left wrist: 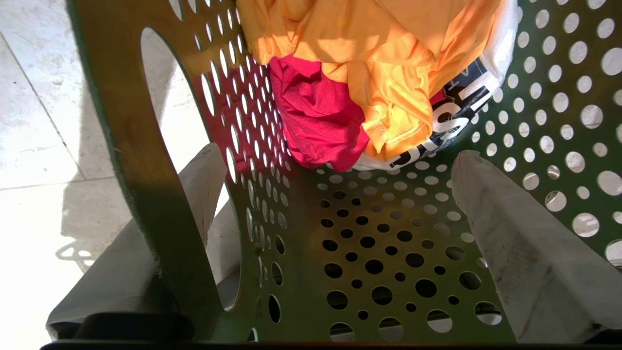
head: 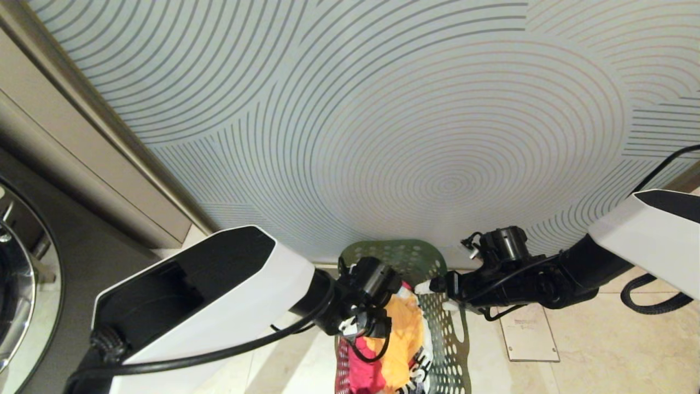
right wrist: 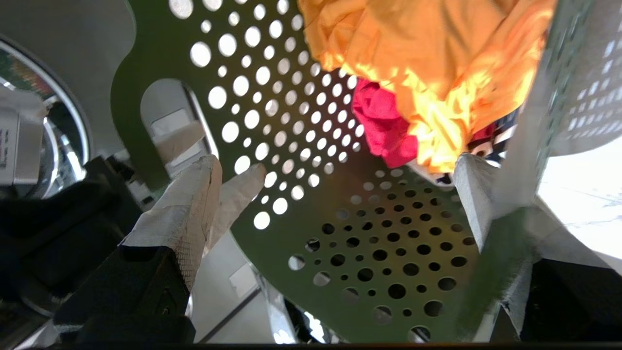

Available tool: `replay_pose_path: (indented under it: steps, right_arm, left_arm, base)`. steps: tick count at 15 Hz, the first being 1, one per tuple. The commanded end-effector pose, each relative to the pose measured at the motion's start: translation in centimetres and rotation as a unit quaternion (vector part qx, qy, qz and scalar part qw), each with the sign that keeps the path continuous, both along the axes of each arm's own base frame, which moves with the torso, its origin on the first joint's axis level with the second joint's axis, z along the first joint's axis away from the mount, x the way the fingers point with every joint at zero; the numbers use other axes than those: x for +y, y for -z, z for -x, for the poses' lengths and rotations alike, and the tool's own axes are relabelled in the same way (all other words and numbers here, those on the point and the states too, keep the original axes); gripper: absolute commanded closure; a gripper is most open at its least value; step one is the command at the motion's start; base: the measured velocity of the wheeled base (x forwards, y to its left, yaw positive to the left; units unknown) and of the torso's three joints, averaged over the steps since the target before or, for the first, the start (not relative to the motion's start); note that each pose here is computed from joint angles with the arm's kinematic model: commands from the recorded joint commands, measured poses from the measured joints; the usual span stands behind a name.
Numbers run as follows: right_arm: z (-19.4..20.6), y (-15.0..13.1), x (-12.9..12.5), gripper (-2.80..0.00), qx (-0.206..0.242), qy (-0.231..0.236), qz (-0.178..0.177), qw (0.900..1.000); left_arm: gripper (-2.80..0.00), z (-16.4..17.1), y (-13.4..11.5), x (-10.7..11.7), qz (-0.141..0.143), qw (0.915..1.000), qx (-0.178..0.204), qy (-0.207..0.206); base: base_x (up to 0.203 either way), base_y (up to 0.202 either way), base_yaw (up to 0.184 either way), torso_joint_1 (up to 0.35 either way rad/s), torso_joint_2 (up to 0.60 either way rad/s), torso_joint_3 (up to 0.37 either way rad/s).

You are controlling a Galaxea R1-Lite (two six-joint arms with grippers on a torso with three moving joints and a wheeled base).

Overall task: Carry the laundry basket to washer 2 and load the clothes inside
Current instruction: Pick up the clothes basket and put it beside the washing machine

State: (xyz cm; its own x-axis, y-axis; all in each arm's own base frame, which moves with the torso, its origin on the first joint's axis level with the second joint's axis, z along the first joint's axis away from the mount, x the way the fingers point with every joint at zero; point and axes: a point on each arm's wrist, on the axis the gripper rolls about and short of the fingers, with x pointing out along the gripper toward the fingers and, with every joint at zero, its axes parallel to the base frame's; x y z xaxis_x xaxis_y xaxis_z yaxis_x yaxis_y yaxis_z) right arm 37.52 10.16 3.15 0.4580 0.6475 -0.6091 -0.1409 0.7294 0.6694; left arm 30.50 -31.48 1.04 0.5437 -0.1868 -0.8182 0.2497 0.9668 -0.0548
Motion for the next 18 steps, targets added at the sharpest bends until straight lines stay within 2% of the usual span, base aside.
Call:
replay_pose_path:
  steps: [1,2,3,9,12,15,18]
  right_arm:
    - [0.0,0.2,0.1,-2.8,0.002,0.0,0.001,1.0]
    - [0.0,0.2,0.1,-2.8,0.001,0.0,0.001,1.0]
    - [0.0,0.1,0.2,0.0,0.0,0.0,0.001,1.0]
    - [0.0,0.1,0.2,0.0,0.007,-0.001,0.002,1.0]
    - [0.1,-0.3,0.2,0.0,0.003,0.0,0.001,1.0]
    - [0.7,-2.0,0.0,0.0,-0.005,-0.001,-0.002,1.0]
    - [1.7,-5.1,-0.2,0.0,-0.023,0.001,-0.011,1.0]
  left_arm:
    - [-2.8,0.0,0.6,0.0,-0.004,1.0,0.004,-0.001]
    - [0.0,0.0,0.6,-0.1,-0.005,1.0,0.004,-0.001]
    - [0.0,0.0,0.6,-0.1,-0.004,1.0,0.004,-0.001]
    - [0.0,0.1,0.5,-0.1,-0.004,1.0,0.004,0.0]
    - [0.0,0.4,-0.6,-0.2,0.002,1.0,0.007,0.006]
    - [0.0,1.4,-2.5,-0.4,0.033,0.9991,0.026,0.011]
    - [0.0,2.8,-5.6,-0.7,0.079,0.9958,0.041,0.019]
  base:
    - [0.0,0.0,0.0,0.0,0.0,0.0]
    - [0.0,0.0,0.0,0.0,0.0,0.0]
    - [0.0,0.0,0.0,0.0,0.0,0.0]
    - [0.0,0.0,0.0,0.0,0.0,0.0]
    - [0.0,0.0,0.0,0.0,0.0,0.0]
    - [0.0,0.0,0.0,0.0,0.0,0.0]
    - [0.0,0.0,0.0,0.0,0.0,0.0]
